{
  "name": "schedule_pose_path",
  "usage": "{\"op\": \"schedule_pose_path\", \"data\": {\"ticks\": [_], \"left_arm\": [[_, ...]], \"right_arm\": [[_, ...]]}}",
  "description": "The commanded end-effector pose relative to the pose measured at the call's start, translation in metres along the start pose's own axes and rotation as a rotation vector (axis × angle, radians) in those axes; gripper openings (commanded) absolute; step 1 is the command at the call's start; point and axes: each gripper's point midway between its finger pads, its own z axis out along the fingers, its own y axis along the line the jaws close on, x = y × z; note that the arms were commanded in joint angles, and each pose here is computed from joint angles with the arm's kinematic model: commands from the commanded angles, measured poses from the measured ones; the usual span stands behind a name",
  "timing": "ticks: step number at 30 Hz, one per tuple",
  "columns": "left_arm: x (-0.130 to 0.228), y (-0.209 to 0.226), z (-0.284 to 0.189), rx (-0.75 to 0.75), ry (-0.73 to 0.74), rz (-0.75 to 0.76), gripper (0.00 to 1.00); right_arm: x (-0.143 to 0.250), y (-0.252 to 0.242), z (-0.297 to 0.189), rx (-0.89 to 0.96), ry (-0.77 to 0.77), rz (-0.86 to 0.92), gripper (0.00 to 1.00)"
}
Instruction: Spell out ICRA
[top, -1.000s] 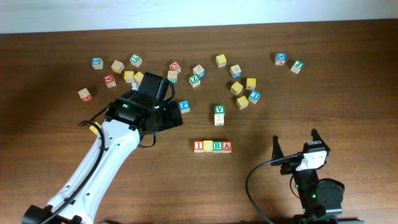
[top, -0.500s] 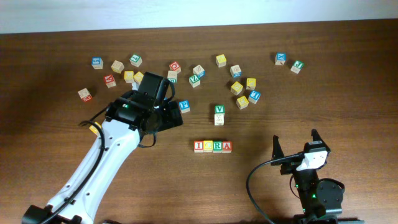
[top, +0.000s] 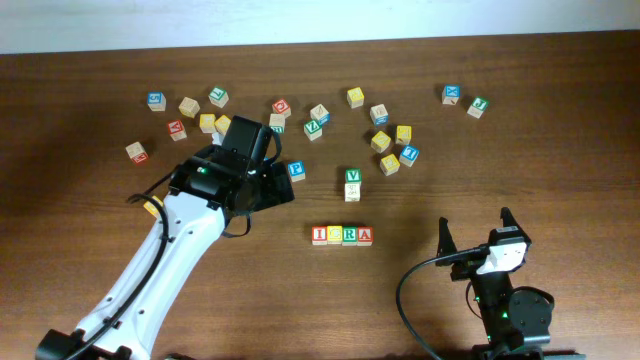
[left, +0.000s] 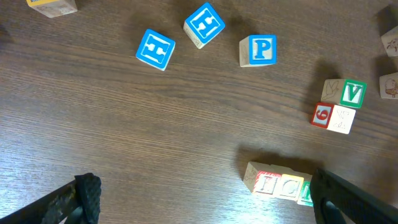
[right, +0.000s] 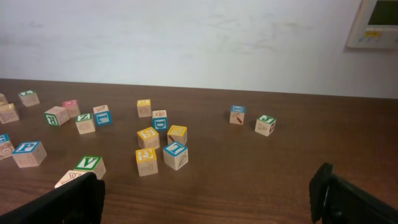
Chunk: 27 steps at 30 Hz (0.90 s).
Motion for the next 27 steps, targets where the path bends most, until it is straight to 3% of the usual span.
{"op": "schedule_pose_path", "data": {"ticks": [1,14,23,27], "left_arm": [[-0.005,0.002,-0.006,-0.005,-0.022,0.003,0.99],[-0.005,0.002,-0.009,0.001,-0.030,0.003,0.99],[-0.004,0.008,-0.043,0.044,-0.123,0.266,0.99],[0.012,0.026,-0.047,0.063,-0.137,0.282,0.99]], "right_arm": [[0.002,-0.001,0.000,0.006,0.002,0.007,0.98],[0.002,-0.001,0.000,0.006,0.002,0.007,0.98],[0.002,-0.001,0.000,0.006,0.002,0.007,0.98],[0.002,-0.001,0.000,0.006,0.002,0.007,0.98]]}}
